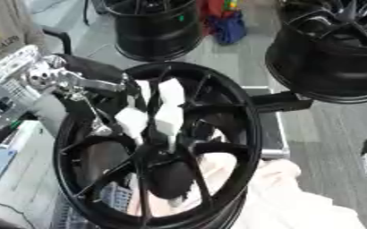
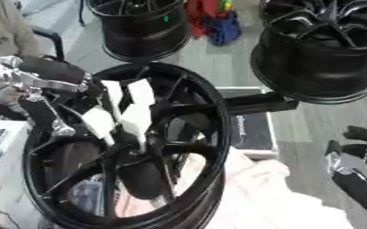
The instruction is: Pull the pin out of the wheel hub.
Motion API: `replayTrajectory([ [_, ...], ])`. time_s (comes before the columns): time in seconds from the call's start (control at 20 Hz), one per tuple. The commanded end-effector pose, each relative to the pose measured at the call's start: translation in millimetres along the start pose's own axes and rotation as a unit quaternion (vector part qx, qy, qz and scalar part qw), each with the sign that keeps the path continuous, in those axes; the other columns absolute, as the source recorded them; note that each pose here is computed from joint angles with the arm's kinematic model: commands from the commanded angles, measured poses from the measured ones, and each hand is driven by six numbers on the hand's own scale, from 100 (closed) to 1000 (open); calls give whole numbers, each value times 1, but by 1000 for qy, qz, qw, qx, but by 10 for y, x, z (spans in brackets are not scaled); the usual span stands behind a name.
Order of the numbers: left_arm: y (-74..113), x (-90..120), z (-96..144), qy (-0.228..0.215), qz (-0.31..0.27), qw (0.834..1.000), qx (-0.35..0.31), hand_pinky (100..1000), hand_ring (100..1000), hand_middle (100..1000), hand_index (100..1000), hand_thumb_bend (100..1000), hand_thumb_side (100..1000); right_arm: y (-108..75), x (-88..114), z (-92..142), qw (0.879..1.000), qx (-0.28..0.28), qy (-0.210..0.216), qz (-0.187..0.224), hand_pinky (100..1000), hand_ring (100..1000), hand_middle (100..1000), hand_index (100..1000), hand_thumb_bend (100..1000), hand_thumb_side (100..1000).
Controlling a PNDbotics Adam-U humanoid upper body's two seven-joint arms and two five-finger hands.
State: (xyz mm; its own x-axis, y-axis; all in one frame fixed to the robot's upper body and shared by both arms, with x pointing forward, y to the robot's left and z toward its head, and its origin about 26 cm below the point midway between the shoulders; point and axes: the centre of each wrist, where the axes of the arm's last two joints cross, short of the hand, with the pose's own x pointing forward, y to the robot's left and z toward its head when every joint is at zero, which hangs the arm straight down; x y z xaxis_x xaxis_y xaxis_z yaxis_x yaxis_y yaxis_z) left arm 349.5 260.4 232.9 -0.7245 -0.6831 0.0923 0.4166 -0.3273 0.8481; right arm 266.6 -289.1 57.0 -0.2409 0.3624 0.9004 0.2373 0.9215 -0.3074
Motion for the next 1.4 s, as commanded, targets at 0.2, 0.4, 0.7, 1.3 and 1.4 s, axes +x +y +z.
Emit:
replayTrajectory([
  [0.2,-11,-23,-18,3,3,1000,-4,523,585,712,815,239,109,-48,36,-33,1000,1,-12,6,725,593,653,742,221,100],
  [0.4,-69,-49,-69,2,11,1000,-14,523,586,713,815,233,102,-47,33,-31,1000,1,-11,6,725,593,653,742,221,100],
  [0.7,-85,-80,-58,7,10,1000,-14,487,548,665,792,100,100,-48,32,-30,1000,0,-11,6,725,593,653,742,221,100],
  [1.3,97,-40,163,9,-7,998,58,365,416,496,644,100,100,-54,33,-31,1000,-1,-11,7,725,593,653,742,221,100],
  [1.4,174,-2,246,10,-14,997,74,368,418,498,647,100,100,-55,31,-31,1000,-1,-10,8,725,593,653,742,221,100],
])
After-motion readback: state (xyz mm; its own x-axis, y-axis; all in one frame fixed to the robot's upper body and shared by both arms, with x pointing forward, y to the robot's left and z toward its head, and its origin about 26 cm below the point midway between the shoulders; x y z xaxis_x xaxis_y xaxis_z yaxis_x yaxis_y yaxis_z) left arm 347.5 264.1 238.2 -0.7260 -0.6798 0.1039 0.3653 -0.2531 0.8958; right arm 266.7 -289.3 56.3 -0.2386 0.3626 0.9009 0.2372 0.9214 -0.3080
